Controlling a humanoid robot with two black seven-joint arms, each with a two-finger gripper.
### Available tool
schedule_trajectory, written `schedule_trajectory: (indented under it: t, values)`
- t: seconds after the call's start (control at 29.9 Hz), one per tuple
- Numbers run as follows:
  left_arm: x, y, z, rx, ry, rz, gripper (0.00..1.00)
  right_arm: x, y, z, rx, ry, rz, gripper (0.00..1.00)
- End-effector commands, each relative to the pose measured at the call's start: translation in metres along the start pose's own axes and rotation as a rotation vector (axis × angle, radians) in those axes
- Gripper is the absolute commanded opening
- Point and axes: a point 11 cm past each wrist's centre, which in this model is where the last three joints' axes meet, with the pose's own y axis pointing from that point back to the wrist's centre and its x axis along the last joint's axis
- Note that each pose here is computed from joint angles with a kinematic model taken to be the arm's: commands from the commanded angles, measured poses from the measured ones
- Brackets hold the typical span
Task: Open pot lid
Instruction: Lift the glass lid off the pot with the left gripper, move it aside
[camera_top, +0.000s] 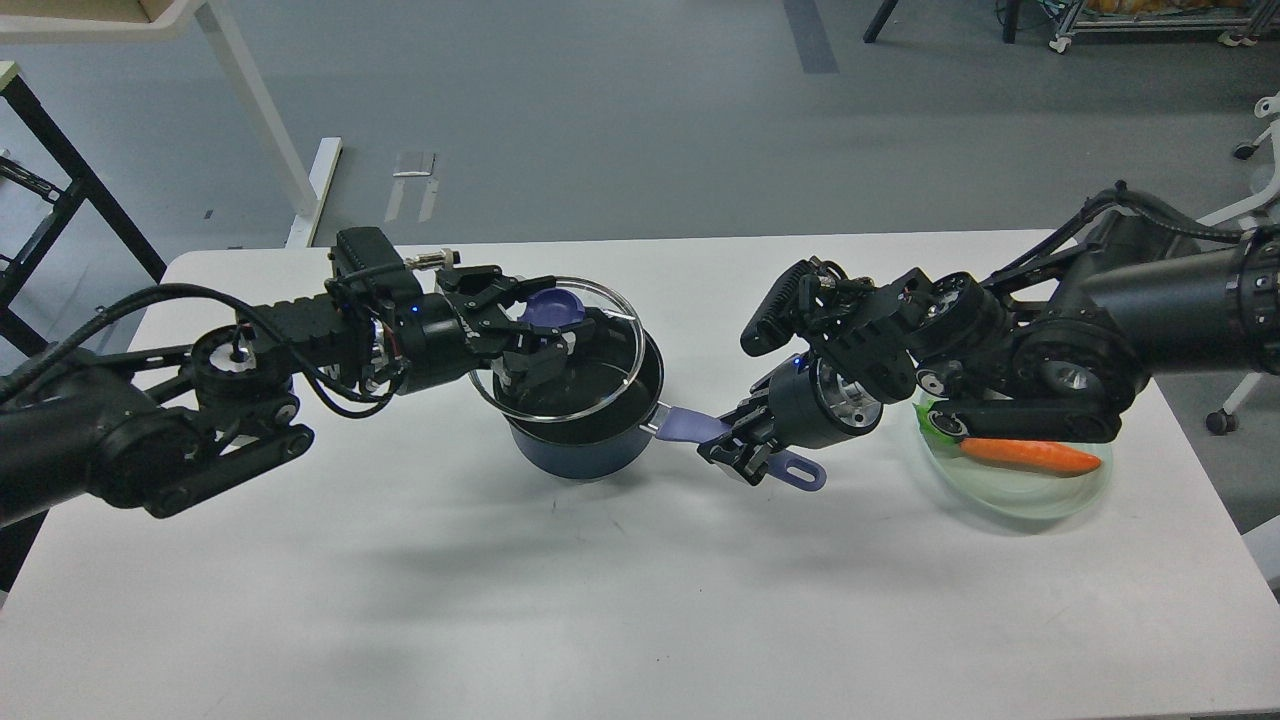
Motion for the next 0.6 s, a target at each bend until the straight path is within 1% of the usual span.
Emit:
schedule_trajectory:
  t: [0.0,0.1,0.2,0.3,0.4,0.57]
  values:
    - [0.01,0.043,-0.037,0.106,0.002,-0.002,0.44,0.001,0.0,0.0,0.0,0.003,0.0,0.21]
    - [-0.002,0.089,-0.063,0.179,0.005,-0.046,0.44,0.002,0.001,-0.001,0.001,0.004,0.002,0.21]
    - [-0.046,0.125,-0.068,0.212,0.066,-0.127,0.44,0.002,0.001,-0.001,0.001,0.004,0.002,0.21]
    - [-0.071,0.147,-0.081,0.279,0.08,-0.157,0.44,0.002,0.001,-0.001,0.002,0.004,-0.002,0.21]
    - [-0.103,0.165,-0.084,0.327,0.085,-0.173,0.44,0.0,0.0,-0.005,0.013,0.006,-0.009,0.21]
    - [-0.135,0.177,-0.08,0.357,0.121,-0.203,0.44,0.001,0.002,-0.006,0.013,0.009,-0.017,0.21]
